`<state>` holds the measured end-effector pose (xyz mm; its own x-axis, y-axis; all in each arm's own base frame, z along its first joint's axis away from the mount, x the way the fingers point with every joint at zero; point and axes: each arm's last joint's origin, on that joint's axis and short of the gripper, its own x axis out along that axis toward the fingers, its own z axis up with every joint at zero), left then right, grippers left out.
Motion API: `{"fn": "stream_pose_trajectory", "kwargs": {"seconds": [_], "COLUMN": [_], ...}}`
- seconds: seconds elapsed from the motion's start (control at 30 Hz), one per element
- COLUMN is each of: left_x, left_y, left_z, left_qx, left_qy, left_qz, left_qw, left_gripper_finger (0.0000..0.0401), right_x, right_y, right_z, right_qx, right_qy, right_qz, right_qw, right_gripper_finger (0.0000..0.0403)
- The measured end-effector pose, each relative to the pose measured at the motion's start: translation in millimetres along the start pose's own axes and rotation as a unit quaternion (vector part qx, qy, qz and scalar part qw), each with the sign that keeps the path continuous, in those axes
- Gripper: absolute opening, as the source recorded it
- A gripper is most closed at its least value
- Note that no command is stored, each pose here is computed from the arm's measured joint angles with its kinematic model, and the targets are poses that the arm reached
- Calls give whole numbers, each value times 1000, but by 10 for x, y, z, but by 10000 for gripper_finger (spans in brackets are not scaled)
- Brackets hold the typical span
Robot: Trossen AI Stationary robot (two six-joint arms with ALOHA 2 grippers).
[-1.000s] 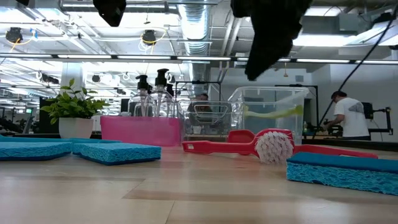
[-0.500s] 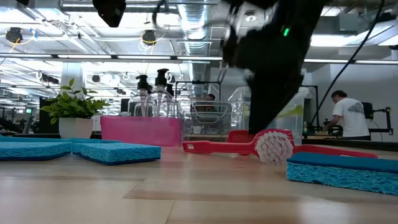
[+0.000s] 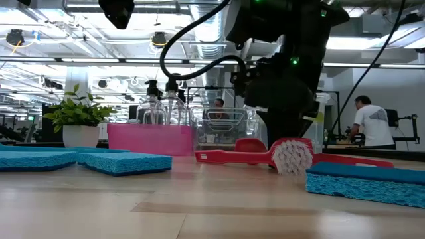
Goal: Pick & Place Kitchen Sink Supplies
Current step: Put the right red dish brush into the right transparent bin
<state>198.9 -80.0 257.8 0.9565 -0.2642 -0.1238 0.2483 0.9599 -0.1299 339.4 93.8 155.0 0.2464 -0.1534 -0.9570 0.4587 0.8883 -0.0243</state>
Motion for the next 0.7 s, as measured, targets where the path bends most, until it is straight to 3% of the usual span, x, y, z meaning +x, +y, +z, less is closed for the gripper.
{"fn": "stream_pose_trajectory", "kwargs": {"seconds": [0.23, 0.43, 0.57, 0.7], "left_x": [0, 0, 0, 0], "left_y": [0, 0, 0, 0], "left_z": [0, 0, 0, 0], "left_qx": [0, 0, 0, 0], "left_qy": [0, 0, 0, 0], "left_qz": [0, 0, 0, 0], "left_qw": [1000, 1000, 1000, 1000], "left_gripper_finger": [250, 250, 250, 250], "right_x": [-158, -456, -770, -1131], "right_y": [39, 25, -57, -224], "right_z": [-100, -144, -151, -141], "right_qx": [-18, -3, 6, 27], "right_qy": [11, -11, -64, -134], "right_qz": [20, 47, 48, 45], "right_qw": [1000, 999, 997, 990], "right_gripper_finger": [16, 30, 10, 24]}}
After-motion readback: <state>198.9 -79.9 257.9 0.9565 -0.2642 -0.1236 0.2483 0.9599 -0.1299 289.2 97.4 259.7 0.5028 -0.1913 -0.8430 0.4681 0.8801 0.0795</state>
